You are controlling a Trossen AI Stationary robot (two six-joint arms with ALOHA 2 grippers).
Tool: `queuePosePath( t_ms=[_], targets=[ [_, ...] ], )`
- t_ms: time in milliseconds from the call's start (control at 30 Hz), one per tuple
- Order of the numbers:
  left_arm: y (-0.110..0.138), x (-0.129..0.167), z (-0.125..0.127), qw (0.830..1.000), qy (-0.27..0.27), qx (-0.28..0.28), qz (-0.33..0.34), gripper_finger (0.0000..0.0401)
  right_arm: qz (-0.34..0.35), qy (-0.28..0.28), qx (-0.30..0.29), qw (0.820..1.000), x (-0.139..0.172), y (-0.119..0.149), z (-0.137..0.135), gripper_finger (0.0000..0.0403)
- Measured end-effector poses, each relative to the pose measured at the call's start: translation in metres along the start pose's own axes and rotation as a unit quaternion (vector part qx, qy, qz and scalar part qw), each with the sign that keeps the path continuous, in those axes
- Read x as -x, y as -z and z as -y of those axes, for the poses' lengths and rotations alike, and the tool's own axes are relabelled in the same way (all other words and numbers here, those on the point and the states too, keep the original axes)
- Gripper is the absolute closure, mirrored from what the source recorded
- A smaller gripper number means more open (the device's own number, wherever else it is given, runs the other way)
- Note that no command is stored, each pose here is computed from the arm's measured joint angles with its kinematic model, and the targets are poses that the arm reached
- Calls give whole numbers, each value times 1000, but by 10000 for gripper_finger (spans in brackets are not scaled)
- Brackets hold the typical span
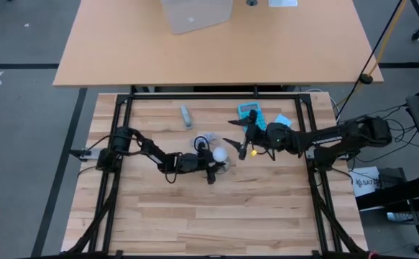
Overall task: Screw lightbulb
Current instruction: Remove the white lightbulb from the desk lamp
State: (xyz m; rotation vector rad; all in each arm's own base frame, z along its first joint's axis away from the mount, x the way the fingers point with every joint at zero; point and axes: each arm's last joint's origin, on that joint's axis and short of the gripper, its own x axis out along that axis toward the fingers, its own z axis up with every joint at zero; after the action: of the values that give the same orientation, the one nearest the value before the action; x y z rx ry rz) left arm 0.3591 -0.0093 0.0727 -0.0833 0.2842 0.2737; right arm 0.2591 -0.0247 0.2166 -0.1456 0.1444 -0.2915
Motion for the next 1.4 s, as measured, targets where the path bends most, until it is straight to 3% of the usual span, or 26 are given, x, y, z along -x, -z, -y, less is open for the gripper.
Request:
queuePosePath(
  t_ms=[333, 533, 667, 900, 1400],
  targets=[
    [0, 0, -3, 1000, -24, -4, -1, 220, -37, -2, -21, 999, 10, 5, -34, 90],
    [0, -1, -3, 1000, -22, -5, -1, 220, -110, 58, -30, 992, 21, 19, -51, 89],
    [0, -1, -3, 1000, -22, -6, -1, 220, -147, 68, -55, 985, 28, 28, -58, 86],
    [0, -1, -3, 1000, -20, -6, -2, 220, -113, 64, -107, 986, 36, 42, -70, 86],
    [0, -1, -4, 1000, -19, -7, -1, 219, -53, 82, -87, 991, 7, 57, -90, 85]
  ],
)
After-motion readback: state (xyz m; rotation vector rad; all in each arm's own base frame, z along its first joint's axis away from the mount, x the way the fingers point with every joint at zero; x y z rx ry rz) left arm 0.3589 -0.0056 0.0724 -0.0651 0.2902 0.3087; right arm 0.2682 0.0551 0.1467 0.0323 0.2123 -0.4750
